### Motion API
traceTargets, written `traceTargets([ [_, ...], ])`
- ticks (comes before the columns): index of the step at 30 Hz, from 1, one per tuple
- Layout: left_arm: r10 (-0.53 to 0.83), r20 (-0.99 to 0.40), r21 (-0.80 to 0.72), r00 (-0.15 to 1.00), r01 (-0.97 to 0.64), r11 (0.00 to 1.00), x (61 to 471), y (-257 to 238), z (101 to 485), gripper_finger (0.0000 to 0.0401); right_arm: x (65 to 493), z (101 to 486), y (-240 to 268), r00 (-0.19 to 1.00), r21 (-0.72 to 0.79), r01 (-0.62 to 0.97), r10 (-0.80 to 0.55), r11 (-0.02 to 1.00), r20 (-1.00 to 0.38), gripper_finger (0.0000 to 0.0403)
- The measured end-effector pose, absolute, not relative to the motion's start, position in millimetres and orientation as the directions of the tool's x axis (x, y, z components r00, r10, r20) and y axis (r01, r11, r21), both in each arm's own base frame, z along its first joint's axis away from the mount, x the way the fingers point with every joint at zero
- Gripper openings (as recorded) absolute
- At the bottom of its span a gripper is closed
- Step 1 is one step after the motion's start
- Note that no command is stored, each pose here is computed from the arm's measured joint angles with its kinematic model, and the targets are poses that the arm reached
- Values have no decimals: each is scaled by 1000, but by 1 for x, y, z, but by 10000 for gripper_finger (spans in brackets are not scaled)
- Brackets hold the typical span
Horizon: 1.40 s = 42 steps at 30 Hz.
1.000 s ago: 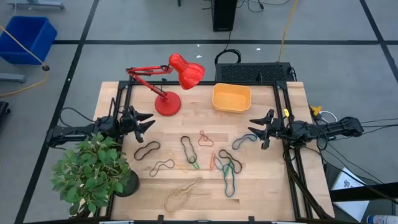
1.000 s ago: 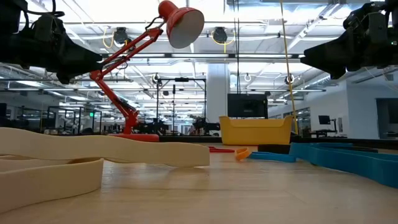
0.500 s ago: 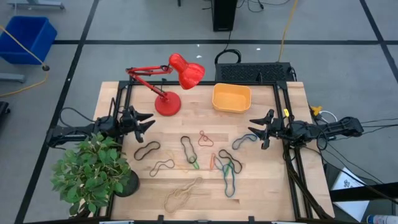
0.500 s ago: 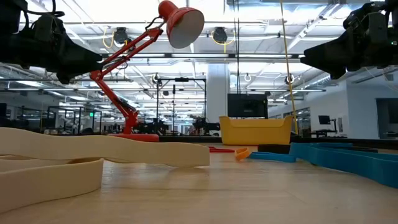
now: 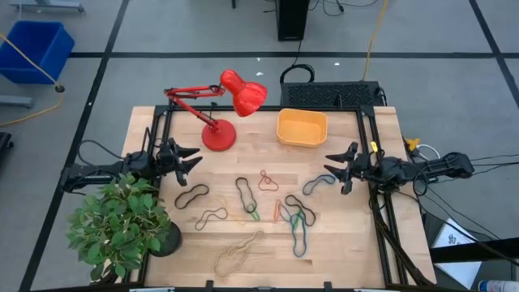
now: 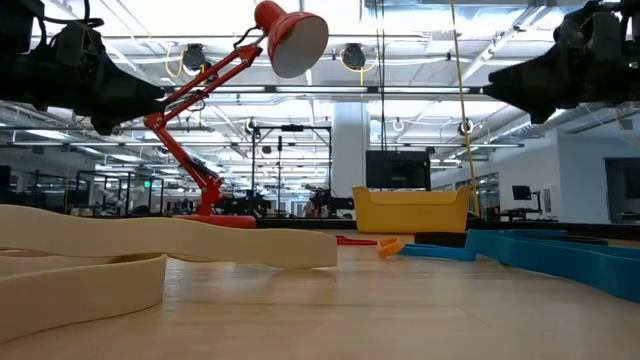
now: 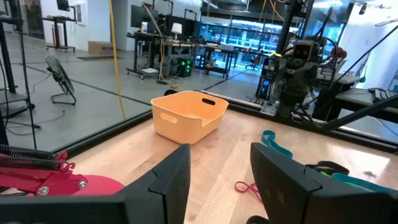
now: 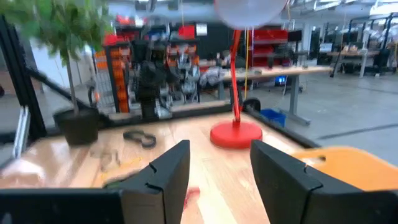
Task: Pick and place rubber bands into bin
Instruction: Put the top blue rubber band into the yellow container
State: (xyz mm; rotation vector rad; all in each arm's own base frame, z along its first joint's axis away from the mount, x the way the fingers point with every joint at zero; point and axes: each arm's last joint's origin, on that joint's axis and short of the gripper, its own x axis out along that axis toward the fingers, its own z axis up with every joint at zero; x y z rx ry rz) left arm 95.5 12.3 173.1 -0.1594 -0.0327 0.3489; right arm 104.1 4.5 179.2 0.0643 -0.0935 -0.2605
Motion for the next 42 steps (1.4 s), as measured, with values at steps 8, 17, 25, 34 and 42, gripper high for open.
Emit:
traceTargets([
  [8,343,4,-161,939,-338,927,95,12,173,173,104,179,5,963,62,254,-258,965,78,164],
  [17,343,4,-161,939,-338,927,96,12,173,173,107,166,6,966,-218,237,-253,947,-46,162],
  [25,343,4,-161,939,-338,927,95,12,173,173,126,175,6,911,-342,284,-363,896,-195,160],
  [34,342,10,-167,940,-336,927,96,12,174,173,173,198,15,790,-387,86,-299,918,-534,160],
  [42,342,10,-165,940,-336,927,96,12,174,173,202,183,14,629,-247,-3,-190,969,-753,160],
])
